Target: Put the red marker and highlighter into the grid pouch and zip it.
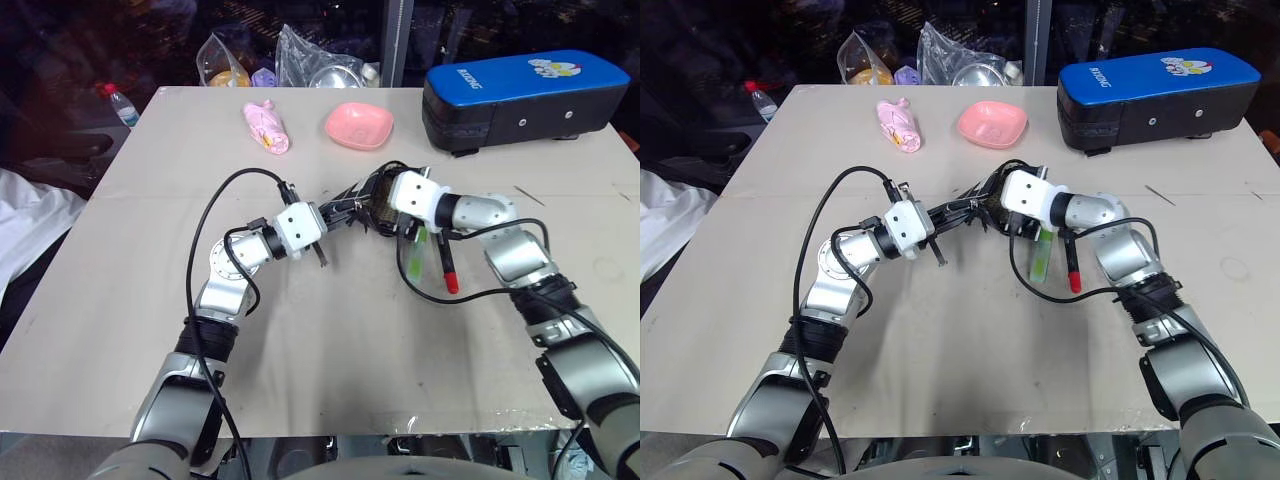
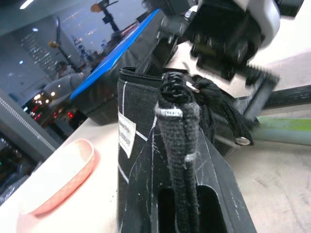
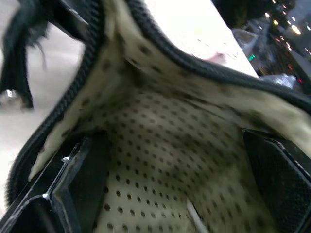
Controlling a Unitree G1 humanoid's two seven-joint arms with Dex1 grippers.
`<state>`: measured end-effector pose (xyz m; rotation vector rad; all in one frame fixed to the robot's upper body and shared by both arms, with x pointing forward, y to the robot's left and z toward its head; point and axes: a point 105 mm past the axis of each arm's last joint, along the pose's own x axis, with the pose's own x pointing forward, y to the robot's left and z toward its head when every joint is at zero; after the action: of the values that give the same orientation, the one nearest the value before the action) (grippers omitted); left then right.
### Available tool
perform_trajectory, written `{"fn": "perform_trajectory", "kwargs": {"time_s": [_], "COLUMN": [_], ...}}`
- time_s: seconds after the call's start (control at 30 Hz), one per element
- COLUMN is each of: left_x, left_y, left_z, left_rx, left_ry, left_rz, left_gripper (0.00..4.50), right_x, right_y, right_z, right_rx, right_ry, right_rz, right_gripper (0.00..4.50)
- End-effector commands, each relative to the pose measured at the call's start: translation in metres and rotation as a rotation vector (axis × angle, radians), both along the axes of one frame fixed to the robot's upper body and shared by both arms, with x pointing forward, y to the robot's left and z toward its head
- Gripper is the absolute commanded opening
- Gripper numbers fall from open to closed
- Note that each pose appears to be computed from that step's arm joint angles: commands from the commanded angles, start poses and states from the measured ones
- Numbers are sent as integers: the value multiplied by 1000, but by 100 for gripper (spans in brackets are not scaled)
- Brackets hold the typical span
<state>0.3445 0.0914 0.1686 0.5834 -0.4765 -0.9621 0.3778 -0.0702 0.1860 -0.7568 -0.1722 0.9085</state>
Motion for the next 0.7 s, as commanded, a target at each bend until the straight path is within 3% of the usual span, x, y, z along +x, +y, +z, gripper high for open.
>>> {"fn": "perform_trajectory", "kwargs": {"time_s": [0.03, 0.2, 0.53, 0.63, 0.7], "left_x": [-1, -1, -5, -5, -5], "left_y": [4, 5, 1, 1, 1], "left_z": [13, 10, 5, 4, 2], "left_rx": [-54, -68, -79, -83, -84], "left_ry": [-17, 12, 52, 64, 82], "left_rz": [15, 17, -1, -3, -2], "left_gripper": [0, 0, 0, 0, 0], "right_x": [-17, -61, -95, -94, -95], "right_y": [-23, -61, -79, -78, -79], "right_z": [25, 1, -75, -84, -88], "right_rx": [149, 370, 412, 451, 434], "right_ry": [16, 213, 440, 481, 492], "right_rz": [-75, -291, -630, -675, -685], "right_gripper": [444, 444, 444, 364, 277]}}
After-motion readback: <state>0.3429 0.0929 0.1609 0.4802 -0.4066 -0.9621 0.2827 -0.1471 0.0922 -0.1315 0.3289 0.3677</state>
